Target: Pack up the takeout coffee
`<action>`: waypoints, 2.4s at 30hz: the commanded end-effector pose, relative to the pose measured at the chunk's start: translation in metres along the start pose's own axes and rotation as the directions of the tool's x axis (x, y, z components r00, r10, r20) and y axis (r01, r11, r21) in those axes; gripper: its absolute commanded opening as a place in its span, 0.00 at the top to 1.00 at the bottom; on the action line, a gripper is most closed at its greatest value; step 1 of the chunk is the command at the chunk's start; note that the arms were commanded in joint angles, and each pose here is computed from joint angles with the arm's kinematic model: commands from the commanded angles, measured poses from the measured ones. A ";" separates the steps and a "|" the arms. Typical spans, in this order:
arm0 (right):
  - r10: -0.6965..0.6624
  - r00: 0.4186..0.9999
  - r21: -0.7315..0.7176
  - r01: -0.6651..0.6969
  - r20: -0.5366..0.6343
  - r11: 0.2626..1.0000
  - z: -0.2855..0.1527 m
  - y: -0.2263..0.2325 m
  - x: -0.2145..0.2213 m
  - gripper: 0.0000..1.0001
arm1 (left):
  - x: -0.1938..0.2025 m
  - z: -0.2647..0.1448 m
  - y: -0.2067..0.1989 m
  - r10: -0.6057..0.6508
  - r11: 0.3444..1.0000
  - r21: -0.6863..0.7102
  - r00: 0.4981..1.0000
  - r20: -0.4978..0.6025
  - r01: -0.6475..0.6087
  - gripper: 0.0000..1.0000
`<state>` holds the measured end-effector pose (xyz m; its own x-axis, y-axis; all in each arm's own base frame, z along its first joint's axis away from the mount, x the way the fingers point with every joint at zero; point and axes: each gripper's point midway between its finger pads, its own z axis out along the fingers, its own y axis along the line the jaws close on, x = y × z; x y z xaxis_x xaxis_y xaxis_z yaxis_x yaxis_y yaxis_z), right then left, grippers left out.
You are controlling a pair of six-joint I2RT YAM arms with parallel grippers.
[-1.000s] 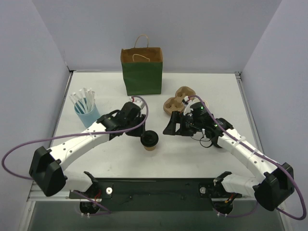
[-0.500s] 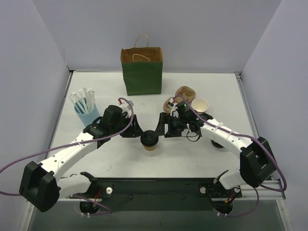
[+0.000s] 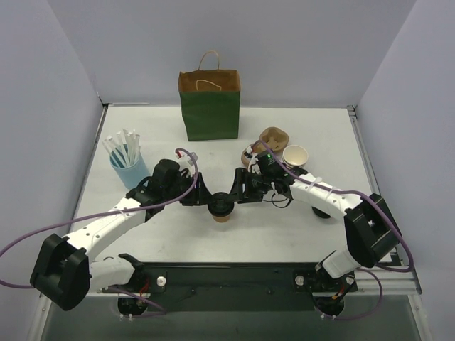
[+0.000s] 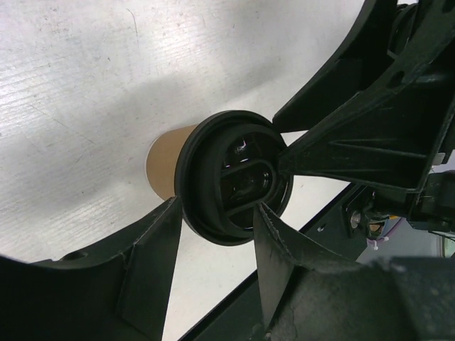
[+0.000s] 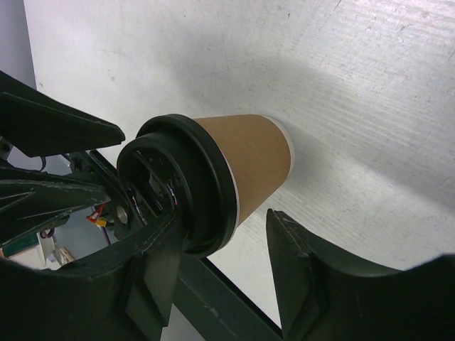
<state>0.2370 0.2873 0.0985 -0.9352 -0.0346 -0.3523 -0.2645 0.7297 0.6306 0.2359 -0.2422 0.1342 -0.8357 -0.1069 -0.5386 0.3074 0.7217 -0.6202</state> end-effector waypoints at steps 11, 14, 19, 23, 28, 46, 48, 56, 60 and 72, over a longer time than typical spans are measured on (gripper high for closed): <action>-0.038 0.999 -0.019 0.037 -0.022 0.999 0.015 -0.014 0.018 0.59 | 0.002 0.013 0.011 0.004 1.000 0.001 1.000 0.020 -0.004 0.46; -0.043 0.999 -0.028 0.042 -0.027 0.999 0.017 -0.016 0.021 0.60 | 0.006 0.014 0.013 -0.002 1.000 -0.001 1.000 0.013 0.002 0.46; -0.078 0.996 -0.076 0.074 -0.053 0.994 0.023 -0.013 0.026 0.62 | 0.007 0.010 0.013 -0.004 1.000 -0.004 1.000 0.022 0.004 0.46; -0.109 0.991 -0.083 0.103 -0.072 0.991 0.024 -0.011 0.024 0.63 | 0.002 0.008 0.012 0.001 1.000 -0.010 1.000 0.030 0.000 0.46; -0.135 0.988 -0.088 0.128 -0.080 0.988 0.024 -0.007 0.019 0.64 | 0.008 0.012 0.016 -0.003 1.000 -0.018 1.000 0.008 0.003 0.46; 0.023 0.999 -0.160 -0.019 0.025 0.987 -0.006 0.031 -0.024 0.42 | 0.028 0.010 0.039 -0.093 0.992 -0.075 0.994 0.061 0.098 0.50; 0.035 0.999 -0.193 -0.028 0.030 0.981 -0.009 0.039 -0.025 0.41 | 0.028 0.010 0.038 -0.095 0.993 -0.070 0.993 0.064 0.100 0.50; 0.064 0.997 -0.200 -0.055 0.037 0.978 -0.011 0.037 -0.010 0.42 | 0.024 0.009 0.035 -0.097 0.993 -0.062 0.992 0.079 0.103 0.50; 0.072 0.997 -0.149 -0.067 0.029 0.987 -0.005 0.027 -0.002 0.42 | 0.029 0.011 0.039 -0.104 0.991 -0.075 0.992 0.069 0.109 0.50; 0.055 0.998 -0.108 -0.053 0.019 0.993 0.012 0.010 0.015 0.60 | 0.039 0.016 0.052 -0.114 0.987 -0.106 0.991 0.065 0.121 0.52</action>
<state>0.2220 0.3043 0.0999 -0.9526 0.0142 -0.3039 -0.2246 0.6409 0.7341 0.2358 -0.2357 0.1059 -0.8090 -0.2633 -0.5256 0.2126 0.7026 -0.6791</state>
